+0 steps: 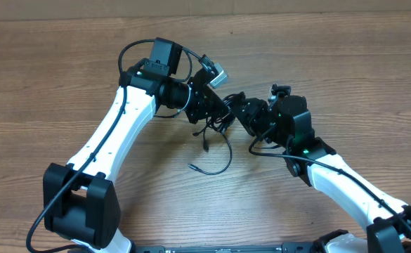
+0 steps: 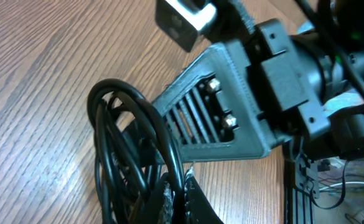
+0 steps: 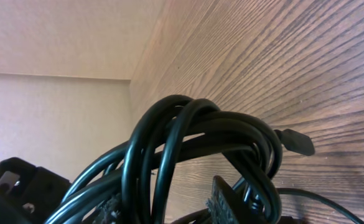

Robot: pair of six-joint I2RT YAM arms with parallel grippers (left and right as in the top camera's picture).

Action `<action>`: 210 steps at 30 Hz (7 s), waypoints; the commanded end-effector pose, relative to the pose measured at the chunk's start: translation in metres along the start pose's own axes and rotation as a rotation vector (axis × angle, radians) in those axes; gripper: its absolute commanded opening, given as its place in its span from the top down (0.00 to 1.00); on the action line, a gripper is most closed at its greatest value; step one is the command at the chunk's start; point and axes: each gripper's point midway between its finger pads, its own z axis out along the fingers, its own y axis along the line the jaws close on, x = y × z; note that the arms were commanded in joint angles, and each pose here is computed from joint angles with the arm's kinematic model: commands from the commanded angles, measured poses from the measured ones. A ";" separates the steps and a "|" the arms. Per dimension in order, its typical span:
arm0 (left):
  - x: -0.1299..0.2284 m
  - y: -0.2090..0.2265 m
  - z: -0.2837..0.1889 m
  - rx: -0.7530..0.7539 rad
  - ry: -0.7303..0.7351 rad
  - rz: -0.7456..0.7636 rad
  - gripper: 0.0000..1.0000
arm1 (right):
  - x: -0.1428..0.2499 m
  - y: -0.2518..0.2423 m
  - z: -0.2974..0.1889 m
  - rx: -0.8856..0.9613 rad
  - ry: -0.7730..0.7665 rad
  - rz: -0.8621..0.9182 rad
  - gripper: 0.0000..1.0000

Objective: Untangle cables

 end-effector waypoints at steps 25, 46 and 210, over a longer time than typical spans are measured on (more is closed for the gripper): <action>0.019 0.056 -0.018 -0.321 0.112 -0.084 0.96 | 0.031 0.029 -0.037 -0.346 0.413 -0.296 0.96; 0.044 0.068 0.020 -0.265 0.178 -0.214 0.96 | -0.046 0.123 -0.095 -0.667 0.159 -0.144 0.96; 0.031 0.022 0.024 0.045 0.081 -0.204 0.96 | 0.007 -0.041 0.026 0.089 0.043 0.012 0.96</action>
